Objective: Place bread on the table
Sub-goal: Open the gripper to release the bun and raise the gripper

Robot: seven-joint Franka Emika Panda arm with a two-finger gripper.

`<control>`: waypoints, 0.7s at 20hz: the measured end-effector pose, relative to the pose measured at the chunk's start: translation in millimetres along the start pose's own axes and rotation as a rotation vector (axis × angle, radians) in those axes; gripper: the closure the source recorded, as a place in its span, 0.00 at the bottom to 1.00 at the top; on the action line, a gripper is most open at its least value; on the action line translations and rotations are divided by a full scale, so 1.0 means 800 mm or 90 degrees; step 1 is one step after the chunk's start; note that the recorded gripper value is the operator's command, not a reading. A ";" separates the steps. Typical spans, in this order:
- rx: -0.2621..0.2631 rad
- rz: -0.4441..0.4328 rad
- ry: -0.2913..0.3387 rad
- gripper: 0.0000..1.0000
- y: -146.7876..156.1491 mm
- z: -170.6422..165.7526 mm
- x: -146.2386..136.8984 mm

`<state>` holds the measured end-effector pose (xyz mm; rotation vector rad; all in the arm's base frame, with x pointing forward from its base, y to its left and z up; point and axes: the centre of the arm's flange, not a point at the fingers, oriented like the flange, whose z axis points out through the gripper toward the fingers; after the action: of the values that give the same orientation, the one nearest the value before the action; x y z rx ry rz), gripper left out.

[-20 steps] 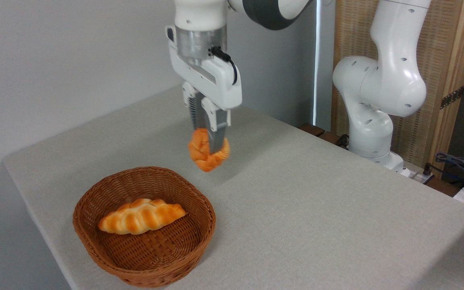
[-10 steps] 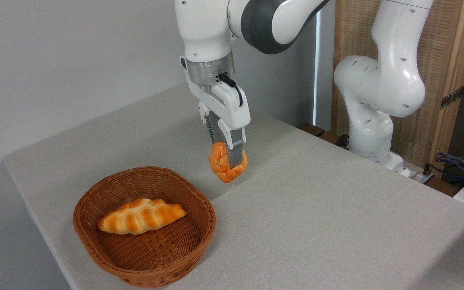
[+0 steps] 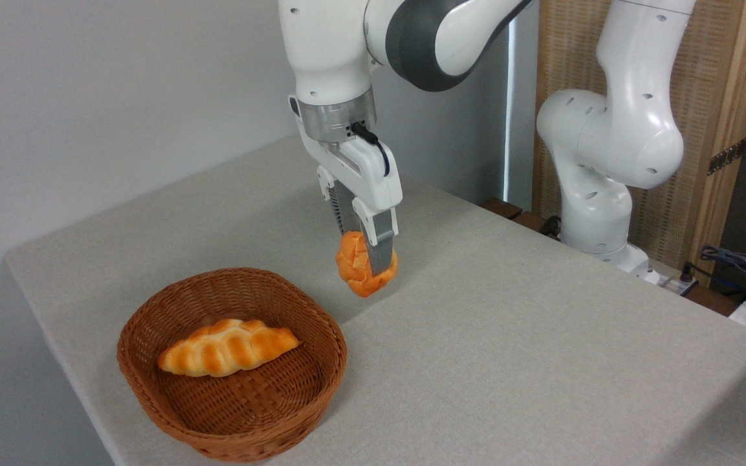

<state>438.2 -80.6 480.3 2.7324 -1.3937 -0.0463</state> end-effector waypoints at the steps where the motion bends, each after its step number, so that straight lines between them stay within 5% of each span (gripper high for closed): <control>1: 0.000 0.000 0.000 0.00 0.000 0.000 0.000; 7: 0.017 -0.021 0.019 0.00 -0.006 -0.025 0.005; 14: 0.045 -0.098 0.053 0.00 -0.044 -0.147 0.036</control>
<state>490.7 -77.4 595.2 2.8573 -1.1844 0.1093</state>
